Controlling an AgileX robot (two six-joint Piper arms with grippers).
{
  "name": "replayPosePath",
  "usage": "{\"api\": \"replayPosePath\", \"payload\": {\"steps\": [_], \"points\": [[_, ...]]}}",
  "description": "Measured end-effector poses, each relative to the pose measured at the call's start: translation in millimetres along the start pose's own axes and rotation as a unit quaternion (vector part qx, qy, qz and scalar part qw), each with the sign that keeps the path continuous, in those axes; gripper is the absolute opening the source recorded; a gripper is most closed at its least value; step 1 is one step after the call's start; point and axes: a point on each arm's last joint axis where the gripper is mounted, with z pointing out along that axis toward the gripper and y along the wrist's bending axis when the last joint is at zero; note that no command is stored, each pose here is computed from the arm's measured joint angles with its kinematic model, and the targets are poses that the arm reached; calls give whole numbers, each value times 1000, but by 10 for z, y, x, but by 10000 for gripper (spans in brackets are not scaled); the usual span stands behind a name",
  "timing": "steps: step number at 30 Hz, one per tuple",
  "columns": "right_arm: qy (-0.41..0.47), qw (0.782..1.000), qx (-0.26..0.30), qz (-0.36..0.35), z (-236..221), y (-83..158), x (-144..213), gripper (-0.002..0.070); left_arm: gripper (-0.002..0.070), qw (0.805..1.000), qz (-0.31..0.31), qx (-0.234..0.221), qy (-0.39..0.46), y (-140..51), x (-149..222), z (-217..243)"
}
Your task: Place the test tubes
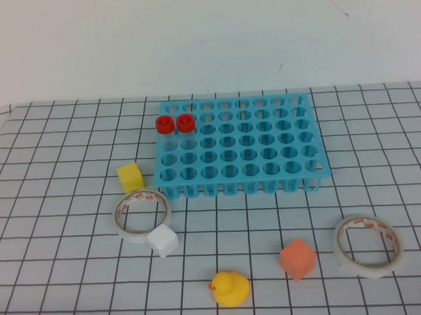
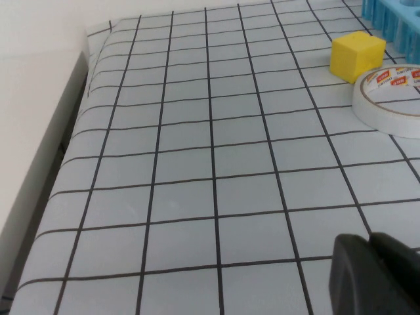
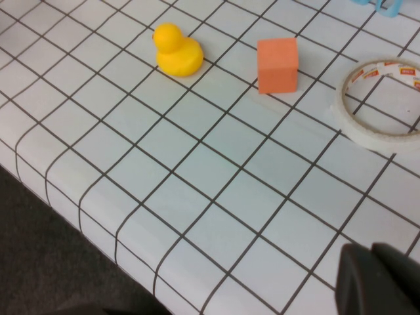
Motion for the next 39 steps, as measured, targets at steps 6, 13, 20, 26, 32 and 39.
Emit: {"api": "replayPosePath", "payload": {"steps": [6, 13, 20, 26, 32, 39], "points": [[0, 1000, 0, 0, 0, 0, 0, -1, -1, 1000, 8, 1, 0, -2, 0, 0], [0, 1000, 0, 0, 0, 0, 0, -1, -1, 1000, -10, 1, 1, -2, 1, 0], [0, 1000, 0, 0, 0, 0, 0, -1, -1, 1000, -16, 1, 1, -2, 2, 0], [0, 1000, 0, 0, 0, 0, 0, -1, -1, 1000, -17, 1, 2, -3, 4, 0], [0, 1000, 0, 0, 0, 0, 0, -1, -1, 1000, -17, 1, 2, -3, 4, 0], [0, 1000, 0, 0, 0, 0, 0, -1, -1, 1000, -17, 1, 2, -3, 4, 0]]}}
